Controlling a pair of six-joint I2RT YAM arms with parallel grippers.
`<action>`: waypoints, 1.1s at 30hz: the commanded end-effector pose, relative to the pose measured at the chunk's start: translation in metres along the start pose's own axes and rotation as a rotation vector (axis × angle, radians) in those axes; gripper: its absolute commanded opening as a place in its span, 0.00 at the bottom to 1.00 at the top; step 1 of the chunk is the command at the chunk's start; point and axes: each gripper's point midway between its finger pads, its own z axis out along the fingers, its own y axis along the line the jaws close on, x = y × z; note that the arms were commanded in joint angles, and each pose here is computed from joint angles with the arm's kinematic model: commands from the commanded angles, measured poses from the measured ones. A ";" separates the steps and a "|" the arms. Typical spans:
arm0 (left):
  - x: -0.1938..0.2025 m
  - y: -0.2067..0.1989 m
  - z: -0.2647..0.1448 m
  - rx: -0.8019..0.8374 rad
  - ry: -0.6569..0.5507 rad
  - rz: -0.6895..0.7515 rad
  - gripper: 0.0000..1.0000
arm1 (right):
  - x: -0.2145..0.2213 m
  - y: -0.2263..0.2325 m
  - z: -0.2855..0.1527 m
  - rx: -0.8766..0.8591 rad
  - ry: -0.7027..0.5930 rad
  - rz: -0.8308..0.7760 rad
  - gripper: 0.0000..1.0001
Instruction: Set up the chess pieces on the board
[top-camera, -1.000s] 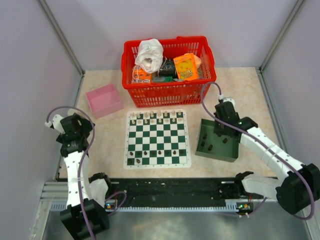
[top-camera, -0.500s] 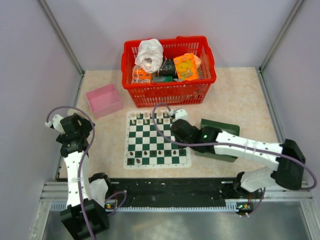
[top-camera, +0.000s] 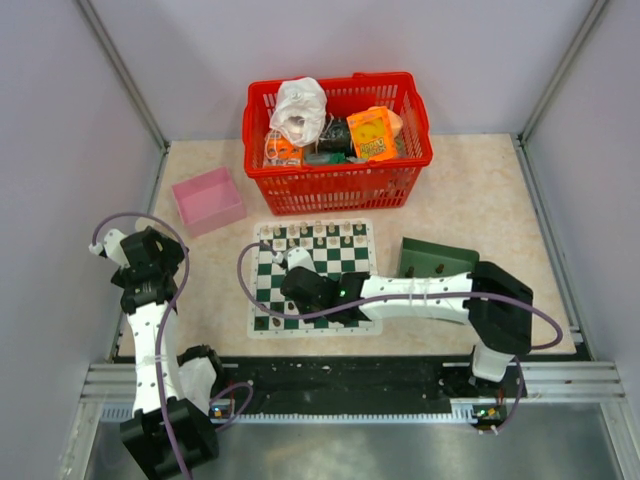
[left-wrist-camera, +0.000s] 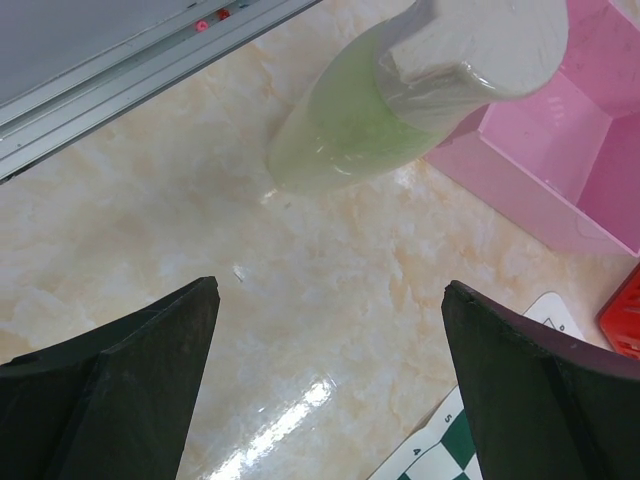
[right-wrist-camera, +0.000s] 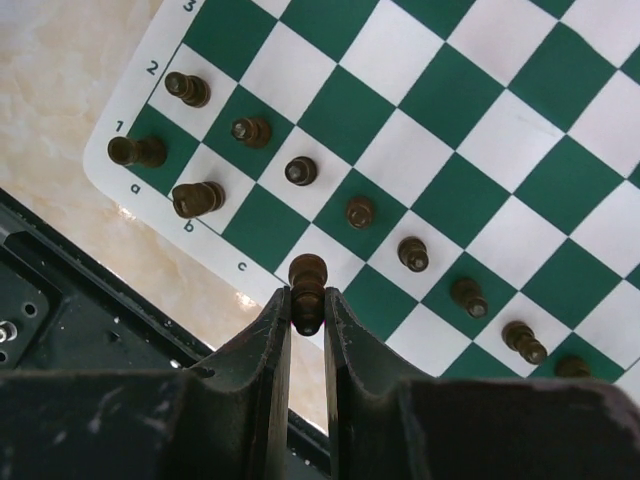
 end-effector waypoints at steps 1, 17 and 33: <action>-0.012 0.001 -0.001 -0.013 -0.044 0.009 0.99 | -0.022 0.032 0.005 -0.087 -0.045 0.016 0.08; -0.015 0.003 0.001 -0.031 -0.047 0.024 0.99 | -0.002 0.049 0.032 -0.067 0.016 -0.051 0.09; -0.013 0.006 0.001 -0.041 -0.046 0.030 0.99 | 0.006 0.044 0.043 -0.023 0.041 -0.070 0.10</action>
